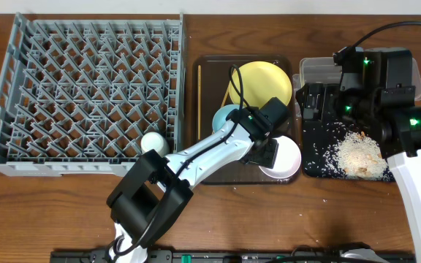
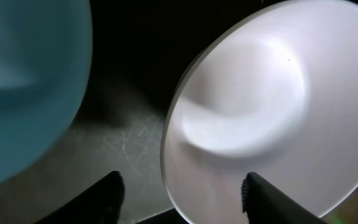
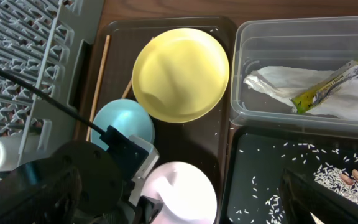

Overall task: Sort waste into correct bins and load items into the dishwasher
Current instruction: 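Reach the left gripper to the pink bowl and grasp its rim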

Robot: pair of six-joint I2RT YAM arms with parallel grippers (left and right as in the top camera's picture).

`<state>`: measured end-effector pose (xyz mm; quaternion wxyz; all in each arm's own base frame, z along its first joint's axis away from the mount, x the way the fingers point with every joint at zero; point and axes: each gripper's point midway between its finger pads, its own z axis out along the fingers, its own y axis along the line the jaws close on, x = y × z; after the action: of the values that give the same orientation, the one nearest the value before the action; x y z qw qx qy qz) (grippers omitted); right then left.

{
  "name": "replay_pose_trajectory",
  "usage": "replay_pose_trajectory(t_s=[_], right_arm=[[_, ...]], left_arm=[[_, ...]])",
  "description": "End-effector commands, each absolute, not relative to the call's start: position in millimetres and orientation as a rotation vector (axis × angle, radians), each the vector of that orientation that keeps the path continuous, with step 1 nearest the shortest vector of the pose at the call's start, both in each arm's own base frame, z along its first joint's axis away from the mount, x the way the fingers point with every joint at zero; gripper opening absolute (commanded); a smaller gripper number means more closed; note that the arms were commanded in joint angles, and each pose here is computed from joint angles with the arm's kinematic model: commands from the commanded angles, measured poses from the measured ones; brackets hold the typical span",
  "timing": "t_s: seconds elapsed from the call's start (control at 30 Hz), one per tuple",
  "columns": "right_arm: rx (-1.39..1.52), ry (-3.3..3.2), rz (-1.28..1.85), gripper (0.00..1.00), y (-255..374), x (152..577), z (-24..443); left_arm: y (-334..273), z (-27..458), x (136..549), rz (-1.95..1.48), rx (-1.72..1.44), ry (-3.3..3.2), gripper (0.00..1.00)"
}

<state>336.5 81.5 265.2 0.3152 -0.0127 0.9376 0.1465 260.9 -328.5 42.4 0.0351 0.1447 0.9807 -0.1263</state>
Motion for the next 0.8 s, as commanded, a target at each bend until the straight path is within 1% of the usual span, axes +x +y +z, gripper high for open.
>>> replay_pose_trajectory(t_s=[0.0, 0.1, 0.4, 0.5, 0.67, 0.7, 0.77], right_arm=[[0.012, 2.466, 0.370, 0.99, 74, 339, 267], [0.012, 2.469, 0.369, 0.99, 74, 340, 266], [0.012, 2.472, 0.369, 0.99, 74, 340, 266], [0.012, 2.471, 0.369, 0.99, 74, 340, 266], [0.013, 2.472, 0.369, 0.99, 74, 340, 266], [0.013, 2.473, 0.369, 0.99, 73, 340, 265], [0.012, 2.473, 0.369, 0.99, 74, 340, 265]], left_arm=[[-328, 45, 264, -0.389, 0.427, 3.006, 0.58], [-330, 44, 266, -0.398, 0.424, 2.998, 0.54], [-330, 32, 266, -0.383, 0.375, 3.028, 0.53], [-331, 30, 266, -0.389, 0.375, 3.028, 0.49], [-333, 24, 264, -0.410, 0.376, 3.051, 0.48], [-332, 24, 265, -0.410, 0.370, 3.052, 0.47], [-332, 24, 265, -0.413, 0.368, 3.054, 0.41]])
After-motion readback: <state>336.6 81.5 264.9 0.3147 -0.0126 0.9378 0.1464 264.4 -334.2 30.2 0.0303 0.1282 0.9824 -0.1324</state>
